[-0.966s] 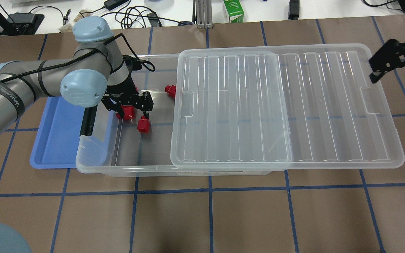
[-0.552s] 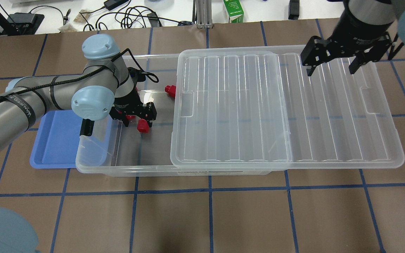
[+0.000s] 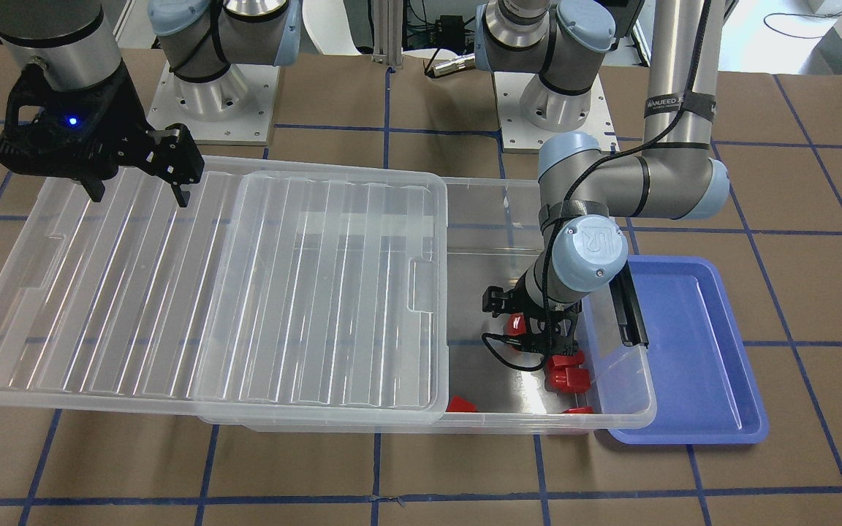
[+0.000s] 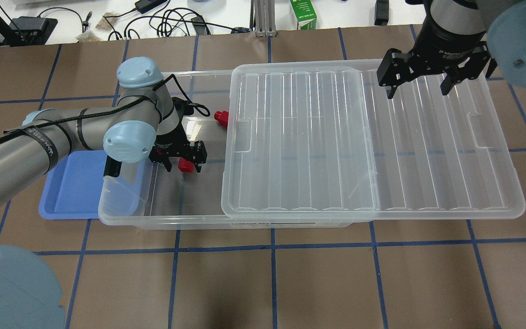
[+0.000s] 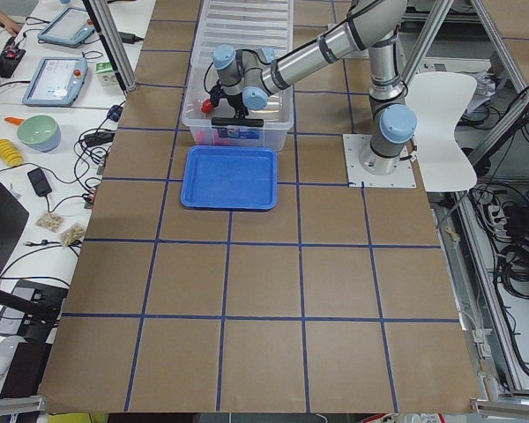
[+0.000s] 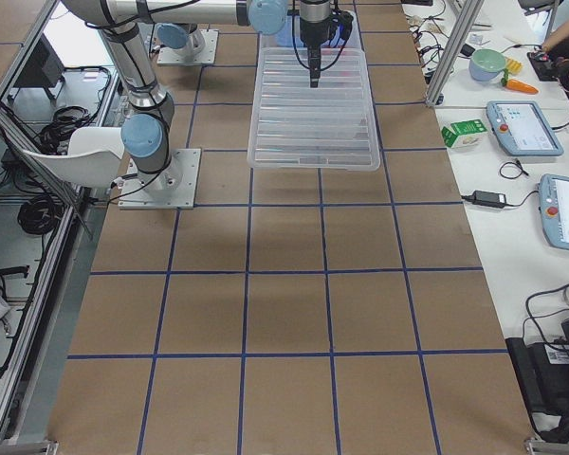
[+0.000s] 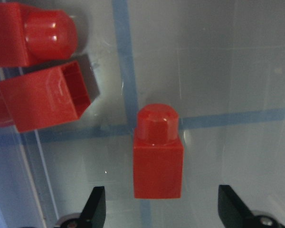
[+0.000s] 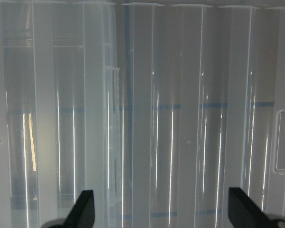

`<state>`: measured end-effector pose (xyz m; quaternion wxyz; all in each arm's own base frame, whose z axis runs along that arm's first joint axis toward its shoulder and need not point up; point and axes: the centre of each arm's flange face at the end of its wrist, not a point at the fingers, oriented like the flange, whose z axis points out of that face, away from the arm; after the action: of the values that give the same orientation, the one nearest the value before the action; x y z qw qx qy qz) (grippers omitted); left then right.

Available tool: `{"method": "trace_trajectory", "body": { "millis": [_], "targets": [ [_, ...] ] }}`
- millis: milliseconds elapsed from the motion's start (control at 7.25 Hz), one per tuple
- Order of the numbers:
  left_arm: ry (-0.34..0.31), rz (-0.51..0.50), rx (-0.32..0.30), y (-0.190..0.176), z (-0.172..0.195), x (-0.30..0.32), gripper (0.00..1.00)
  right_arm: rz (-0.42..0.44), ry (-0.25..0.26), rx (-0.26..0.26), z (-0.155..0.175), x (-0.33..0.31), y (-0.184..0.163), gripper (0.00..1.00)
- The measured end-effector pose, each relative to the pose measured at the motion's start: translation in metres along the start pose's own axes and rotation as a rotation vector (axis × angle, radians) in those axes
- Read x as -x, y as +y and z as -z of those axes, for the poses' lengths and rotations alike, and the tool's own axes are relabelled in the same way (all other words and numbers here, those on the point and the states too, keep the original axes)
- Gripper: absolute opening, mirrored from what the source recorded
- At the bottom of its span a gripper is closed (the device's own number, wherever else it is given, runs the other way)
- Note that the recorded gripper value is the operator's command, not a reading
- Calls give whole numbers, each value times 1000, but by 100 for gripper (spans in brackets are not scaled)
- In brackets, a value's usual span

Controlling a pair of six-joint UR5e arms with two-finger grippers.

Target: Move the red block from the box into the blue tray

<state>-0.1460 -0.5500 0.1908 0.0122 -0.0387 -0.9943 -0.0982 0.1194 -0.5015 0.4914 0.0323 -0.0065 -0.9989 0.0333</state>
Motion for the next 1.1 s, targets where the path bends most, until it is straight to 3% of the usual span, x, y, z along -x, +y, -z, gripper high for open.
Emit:
{"method": "trace_trajectory", "body": {
  "millis": [138, 276, 414, 552, 828, 1103],
  "targets": [
    [0, 0, 5, -1, -4, 0, 65, 1, -2, 0, 0, 0, 0, 100],
    [-1, 0, 8, -2, -7, 0, 43, 2, -6, 0, 0, 1, 0, 100],
    [-1, 1, 7, -3, -8, 0, 7, 4, -8, 0, -1, 1, -1, 100],
    [-2, 3, 5, -4, -8, 0, 0, 4, -10, 1, -1, 1, -1, 100],
    [-5, 5, -5, -6, -4, 1, 0, 5, -10, -1, 0, 1, 0, 100],
    [-15, 5, -54, -13, 22, 1, 0, 5, -9, -3, 1, 1, 0, 100]
  ]
}}
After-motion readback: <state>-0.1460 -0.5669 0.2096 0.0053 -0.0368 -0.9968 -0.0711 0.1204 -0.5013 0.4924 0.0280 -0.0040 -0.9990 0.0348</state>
